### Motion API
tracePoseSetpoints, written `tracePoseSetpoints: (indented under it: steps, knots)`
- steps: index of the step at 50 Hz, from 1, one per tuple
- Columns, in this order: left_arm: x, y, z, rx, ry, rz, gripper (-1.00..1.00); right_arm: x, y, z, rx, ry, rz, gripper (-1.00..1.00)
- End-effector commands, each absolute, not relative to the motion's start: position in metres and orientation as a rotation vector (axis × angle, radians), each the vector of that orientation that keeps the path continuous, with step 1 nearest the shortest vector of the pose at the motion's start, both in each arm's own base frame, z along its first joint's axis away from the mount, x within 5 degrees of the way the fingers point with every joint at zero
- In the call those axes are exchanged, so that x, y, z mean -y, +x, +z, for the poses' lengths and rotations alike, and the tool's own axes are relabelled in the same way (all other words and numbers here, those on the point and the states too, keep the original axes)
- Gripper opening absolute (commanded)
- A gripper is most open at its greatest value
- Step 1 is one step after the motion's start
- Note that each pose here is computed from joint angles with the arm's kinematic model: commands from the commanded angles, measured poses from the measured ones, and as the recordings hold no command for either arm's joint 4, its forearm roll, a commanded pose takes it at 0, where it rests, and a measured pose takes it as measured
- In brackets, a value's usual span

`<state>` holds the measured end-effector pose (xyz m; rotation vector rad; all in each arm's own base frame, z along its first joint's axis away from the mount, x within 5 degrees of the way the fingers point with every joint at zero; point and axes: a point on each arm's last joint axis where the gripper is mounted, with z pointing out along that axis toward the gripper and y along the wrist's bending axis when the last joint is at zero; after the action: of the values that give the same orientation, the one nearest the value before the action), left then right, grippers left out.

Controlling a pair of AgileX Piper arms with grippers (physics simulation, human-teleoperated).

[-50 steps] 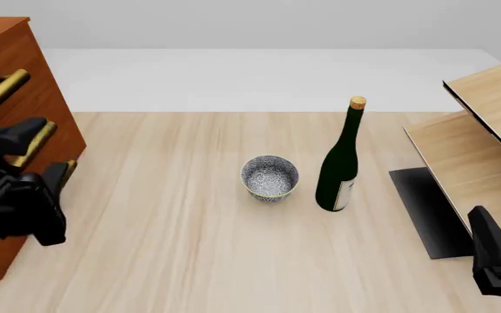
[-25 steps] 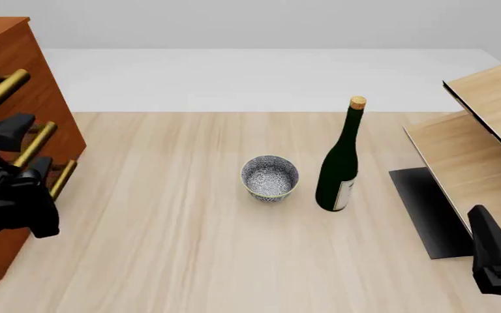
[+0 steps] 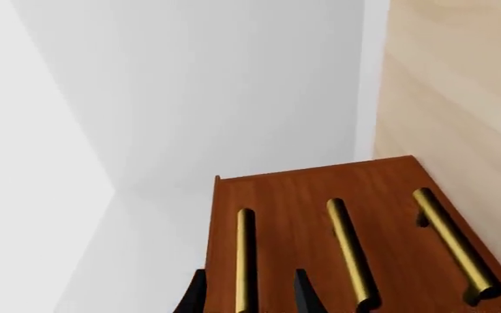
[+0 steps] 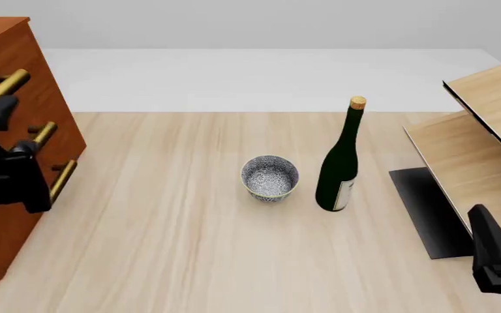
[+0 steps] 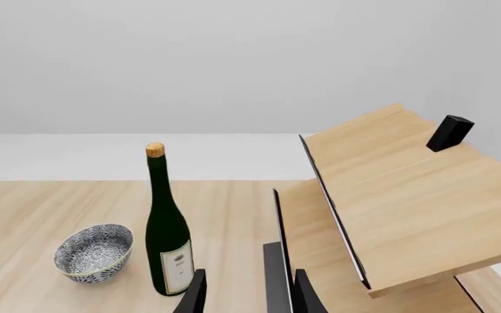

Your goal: Close the bottom drawer of the cabinet and open the top drawer.

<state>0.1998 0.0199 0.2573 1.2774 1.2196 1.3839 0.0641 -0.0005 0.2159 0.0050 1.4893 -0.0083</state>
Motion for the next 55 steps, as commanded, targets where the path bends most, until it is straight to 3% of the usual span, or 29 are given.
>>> tracePoseSetpoints:
  steps: [1, 55]
  knots:
    - [-0.030, 0.209, 0.267, -1.244, 1.244, 1.418, 1.00, 0.001, 0.065, 0.216, -1.489, 0.005, -0.011, 1.00]
    - [-0.056, 0.218, 0.298, -1.410, 1.075, 1.371, 1.00, 0.001, 0.063, 0.216, -1.487, -0.003, -0.022, 1.00]
